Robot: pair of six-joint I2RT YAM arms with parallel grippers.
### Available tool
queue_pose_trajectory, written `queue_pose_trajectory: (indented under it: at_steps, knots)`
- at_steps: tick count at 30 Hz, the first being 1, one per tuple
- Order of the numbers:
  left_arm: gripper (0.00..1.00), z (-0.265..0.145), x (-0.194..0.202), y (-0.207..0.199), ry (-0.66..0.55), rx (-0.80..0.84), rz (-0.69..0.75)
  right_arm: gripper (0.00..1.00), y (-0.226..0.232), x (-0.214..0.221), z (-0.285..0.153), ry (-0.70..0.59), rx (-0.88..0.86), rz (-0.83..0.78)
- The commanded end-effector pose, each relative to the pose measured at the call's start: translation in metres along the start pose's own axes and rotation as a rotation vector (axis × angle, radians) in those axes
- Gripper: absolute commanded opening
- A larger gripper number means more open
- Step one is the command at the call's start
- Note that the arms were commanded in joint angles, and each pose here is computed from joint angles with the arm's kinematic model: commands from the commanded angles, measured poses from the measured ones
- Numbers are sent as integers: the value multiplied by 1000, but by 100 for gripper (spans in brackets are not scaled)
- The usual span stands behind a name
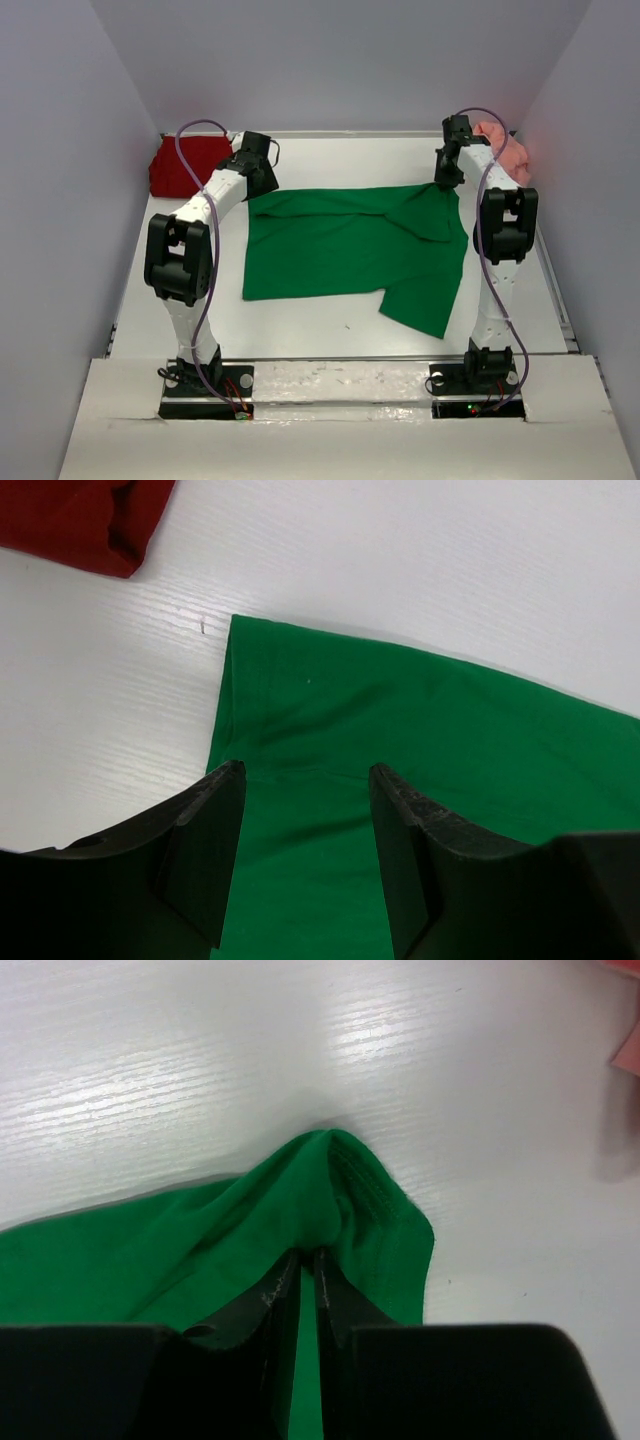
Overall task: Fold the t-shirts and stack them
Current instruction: Fold the tshirt
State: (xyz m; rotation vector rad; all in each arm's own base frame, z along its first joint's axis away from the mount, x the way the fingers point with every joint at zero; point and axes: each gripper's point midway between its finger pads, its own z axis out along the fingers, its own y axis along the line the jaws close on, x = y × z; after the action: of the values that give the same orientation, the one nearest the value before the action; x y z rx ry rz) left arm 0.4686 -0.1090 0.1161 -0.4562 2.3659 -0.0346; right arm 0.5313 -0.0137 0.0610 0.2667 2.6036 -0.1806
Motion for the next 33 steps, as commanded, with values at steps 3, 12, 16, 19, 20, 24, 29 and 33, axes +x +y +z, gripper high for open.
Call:
queue_pose_trajectory:
  at_steps: [3, 12, 16, 19, 20, 24, 29, 33]
  knots:
    - [62, -6, -8, -4, -27, 12, 14, 0, -16, -14, -1, -45, 73, 52]
    - [62, -2, -1, -2, -14, 2, 15, 0, -54, 7, -10, -30, 285, 95]
    - [62, 0, 1, -4, -9, 4, 16, 0, -53, 20, -8, -3, 277, 88]
    - [62, 2, 2, -4, -6, 0, 18, 0, -53, 25, -6, 6, 274, 88]
    - [62, 3, 4, -3, 1, -5, 22, 1, -53, 30, -4, 17, 272, 84]
    - [62, 8, 11, 1, 12, -32, 28, 19, -51, 30, -3, 14, 261, 76]
    - [63, 11, 23, 1, 30, -44, 35, 38, -46, 15, -10, -18, 229, 77]
    - [64, 8, 30, 5, 44, -43, 17, 51, -45, 0, -22, -57, 210, 82]
